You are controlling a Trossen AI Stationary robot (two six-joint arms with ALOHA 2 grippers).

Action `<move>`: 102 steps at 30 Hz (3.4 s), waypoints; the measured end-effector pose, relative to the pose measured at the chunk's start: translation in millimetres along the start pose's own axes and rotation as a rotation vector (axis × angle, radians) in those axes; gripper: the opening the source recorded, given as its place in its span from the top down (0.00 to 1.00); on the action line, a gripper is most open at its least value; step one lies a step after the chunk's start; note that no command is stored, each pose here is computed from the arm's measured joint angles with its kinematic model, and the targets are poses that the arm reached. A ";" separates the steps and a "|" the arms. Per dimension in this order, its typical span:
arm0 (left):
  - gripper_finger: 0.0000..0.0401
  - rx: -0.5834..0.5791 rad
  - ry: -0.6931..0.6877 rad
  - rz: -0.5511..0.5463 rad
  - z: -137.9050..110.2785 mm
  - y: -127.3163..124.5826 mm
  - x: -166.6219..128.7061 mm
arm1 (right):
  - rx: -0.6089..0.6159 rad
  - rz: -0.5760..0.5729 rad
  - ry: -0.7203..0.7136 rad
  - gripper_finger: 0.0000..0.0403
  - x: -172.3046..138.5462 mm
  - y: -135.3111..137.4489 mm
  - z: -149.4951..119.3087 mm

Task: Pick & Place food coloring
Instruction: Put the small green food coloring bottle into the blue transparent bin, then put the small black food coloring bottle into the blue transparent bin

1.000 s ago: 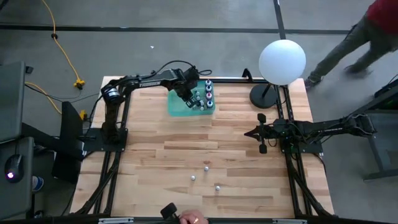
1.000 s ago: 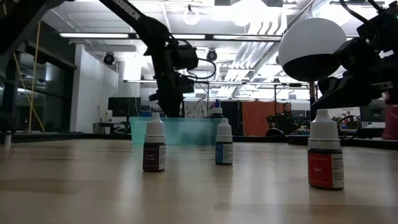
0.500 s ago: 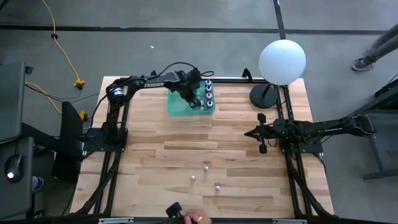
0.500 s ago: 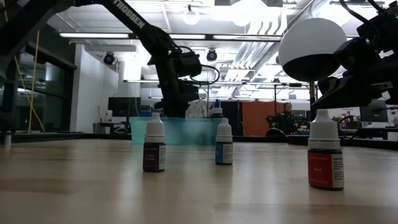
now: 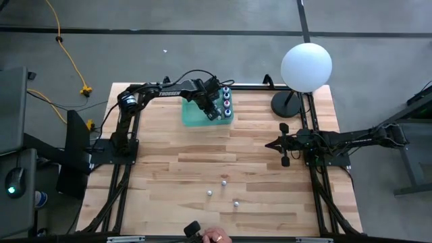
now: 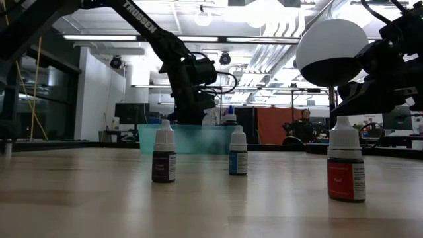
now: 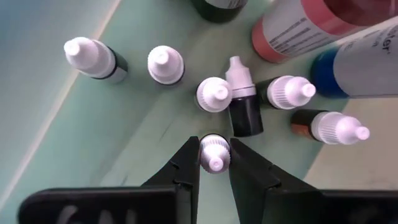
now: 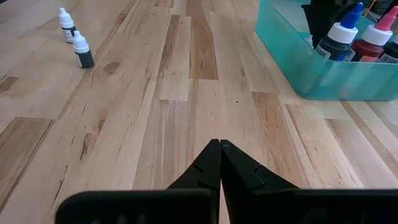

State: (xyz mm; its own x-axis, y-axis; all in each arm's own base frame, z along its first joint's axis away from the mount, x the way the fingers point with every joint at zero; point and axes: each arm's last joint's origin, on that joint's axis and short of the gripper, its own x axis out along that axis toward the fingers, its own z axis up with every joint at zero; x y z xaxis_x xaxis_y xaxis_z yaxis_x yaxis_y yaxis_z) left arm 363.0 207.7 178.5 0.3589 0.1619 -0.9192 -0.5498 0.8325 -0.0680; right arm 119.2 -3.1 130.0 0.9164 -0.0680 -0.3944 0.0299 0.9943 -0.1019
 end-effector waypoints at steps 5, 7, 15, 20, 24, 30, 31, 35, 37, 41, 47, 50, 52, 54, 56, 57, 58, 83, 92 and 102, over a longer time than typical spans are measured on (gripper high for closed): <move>0.72 0.001 0.000 0.003 0.0 -0.4 0.0 | 0.000 0.000 -0.001 1.00 0.0 0.0 0.1; 0.66 0.001 -0.001 0.003 0.0 -0.4 0.0 | 0.000 0.000 0.000 1.00 0.0 0.0 0.0; 0.54 0.001 -0.001 0.003 0.0 -0.4 0.0 | 0.000 0.000 0.000 1.00 0.0 0.0 0.1; 0.53 0.000 -0.021 0.003 1.6 0.0 -7.6 | 0.000 0.000 0.000 1.00 0.0 0.0 0.0; 0.53 0.001 -0.051 0.001 3.8 -0.5 -19.8 | 0.000 0.000 -0.001 1.00 0.0 0.0 0.2; 0.53 -0.004 -0.114 0.001 7.4 1.8 -45.7 | 0.000 0.000 0.000 1.00 0.0 0.0 0.1; 0.53 -0.003 -0.126 0.001 7.7 1.6 -51.3 | 0.000 0.000 0.000 1.00 0.0 0.0 0.0; 0.53 0.003 -0.197 -0.006 9.2 0.0 -79.4 | 0.000 0.000 0.000 1.00 0.0 0.0 0.0; 0.53 0.022 -0.235 -0.013 9.1 -1.6 -94.9 | 0.000 0.000 0.000 1.00 0.0 0.0 0.0; 0.53 0.068 -0.298 -0.049 5.5 -7.0 -126.7 | 0.000 0.000 0.000 1.00 0.0 0.0 0.1; 0.53 0.177 -0.335 -0.138 -5.5 -30.7 -161.8 | 0.000 0.000 -0.001 1.00 0.0 0.0 0.2; 0.53 0.254 -0.305 -0.164 -10.2 -46.2 -179.5 | 0.000 0.000 0.000 1.00 0.0 0.0 0.0; 0.53 0.304 -0.292 -0.176 -11.2 -56.2 -192.1 | 0.000 0.000 0.000 1.00 0.0 0.0 0.0; 0.53 0.348 -0.263 -0.190 -14.2 -65.8 -204.6 | 0.000 0.000 0.000 1.00 0.0 0.0 0.0; 0.53 0.390 -0.274 -0.212 -15.3 -77.3 -215.8 | 0.000 0.000 0.000 1.00 0.0 0.0 0.1; 0.53 0.406 -0.276 -0.222 -16.7 -83.1 -219.9 | 0.000 0.000 0.000 1.00 0.0 0.0 0.0; 0.53 0.424 -0.274 -0.233 -18.6 -89.3 -223.3 | 0.000 0.000 -0.001 1.00 0.0 -0.1 0.2; 0.53 0.734 0.027 -0.514 -94.3 -275.3 -152.2 | 0.000 0.001 0.002 1.00 0.0 0.0 -0.2; 0.53 1.043 0.020 -0.523 -107.2 -303.3 -103.5 | 0.000 0.000 0.004 1.00 0.0 0.0 -0.4; 0.53 1.219 -0.024 -0.459 -109.0 -308.2 -86.1 | 0.000 0.000 0.000 1.00 0.0 0.0 0.0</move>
State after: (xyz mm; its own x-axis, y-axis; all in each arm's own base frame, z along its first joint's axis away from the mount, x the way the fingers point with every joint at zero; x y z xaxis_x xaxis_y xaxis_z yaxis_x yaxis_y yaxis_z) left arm 419.3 -120.5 236.3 0.3501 -0.2649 -0.8985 0.6560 0.7540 0.0333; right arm 119.2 -3.2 130.0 0.9164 -0.0683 -0.3945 0.0303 0.9944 -0.1016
